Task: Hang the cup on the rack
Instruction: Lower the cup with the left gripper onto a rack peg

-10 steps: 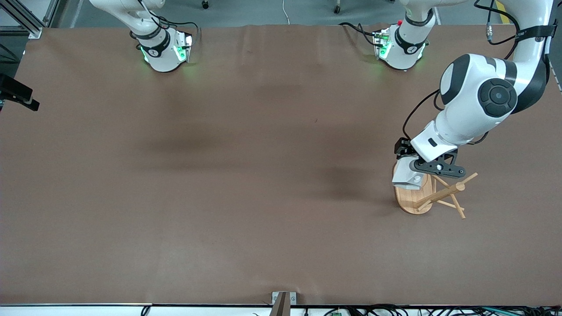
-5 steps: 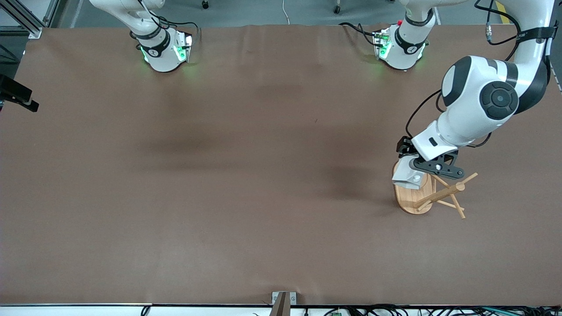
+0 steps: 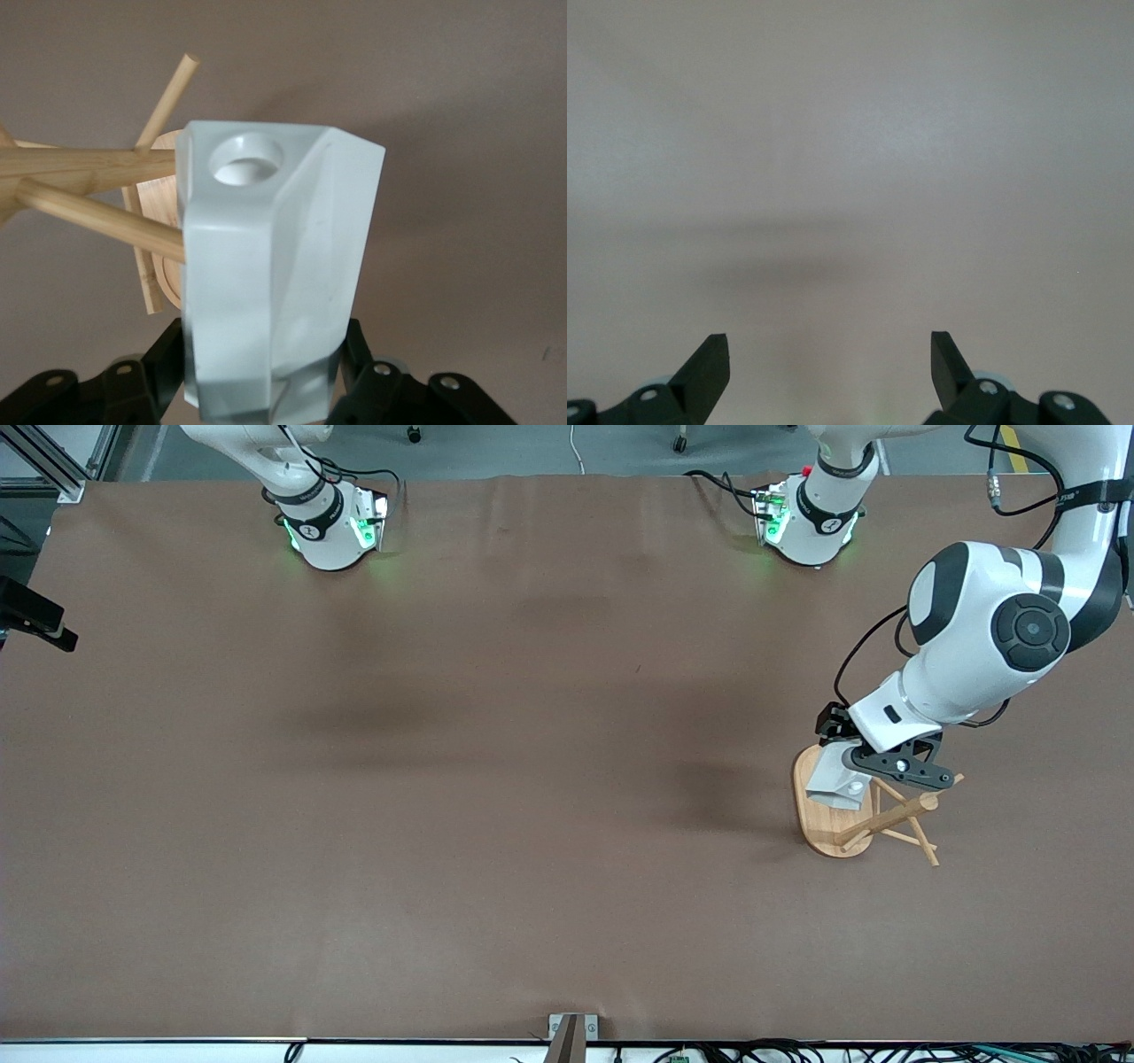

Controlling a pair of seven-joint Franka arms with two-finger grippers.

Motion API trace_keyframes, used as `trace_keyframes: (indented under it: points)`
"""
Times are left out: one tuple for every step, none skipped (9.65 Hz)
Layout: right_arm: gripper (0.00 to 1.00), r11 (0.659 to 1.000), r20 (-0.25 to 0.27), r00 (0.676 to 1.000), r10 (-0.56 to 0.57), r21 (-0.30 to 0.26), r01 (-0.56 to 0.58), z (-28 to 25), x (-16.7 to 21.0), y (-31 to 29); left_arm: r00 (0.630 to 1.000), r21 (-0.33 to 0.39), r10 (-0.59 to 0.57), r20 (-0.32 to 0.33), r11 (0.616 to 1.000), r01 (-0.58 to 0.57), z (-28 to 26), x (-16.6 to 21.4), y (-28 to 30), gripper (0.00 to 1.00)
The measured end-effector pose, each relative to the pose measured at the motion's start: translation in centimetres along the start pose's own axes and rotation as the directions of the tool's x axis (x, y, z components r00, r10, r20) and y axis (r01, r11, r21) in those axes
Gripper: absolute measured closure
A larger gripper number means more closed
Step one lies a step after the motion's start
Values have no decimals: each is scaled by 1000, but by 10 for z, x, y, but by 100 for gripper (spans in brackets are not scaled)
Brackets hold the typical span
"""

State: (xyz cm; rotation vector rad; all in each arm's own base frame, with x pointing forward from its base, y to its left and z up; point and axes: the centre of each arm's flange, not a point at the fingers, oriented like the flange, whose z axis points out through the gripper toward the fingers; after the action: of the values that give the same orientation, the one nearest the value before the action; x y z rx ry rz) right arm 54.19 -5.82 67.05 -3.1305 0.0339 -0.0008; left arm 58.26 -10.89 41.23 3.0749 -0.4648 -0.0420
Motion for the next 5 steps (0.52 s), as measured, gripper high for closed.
trace_keyframes:
  points:
    - [0,1000,0,1000,0,0,0,0,0,0,1000,1,8,0,1000,-8,0,-1,-6,28]
    - [0,1000,-1,1000,0,0,0,0,0,0,1000,3,10,0,1000,-10,0,-2,-13,28]
    - [0,1000,-1,1000,1,0,-1,0,0,0,1000,4,14,-3,1000,-14,1,-2,-19,28]
    - [0,1000,-1,1000,1,0,-1,0,0,1,1000,6,17,-7,1000,-17,1,-2,-23,28]
    - [0,1000,-1,1000,2,0,-2,0,0,1,1000,-1,15,-12,1000,-15,2,-3,-29,28]
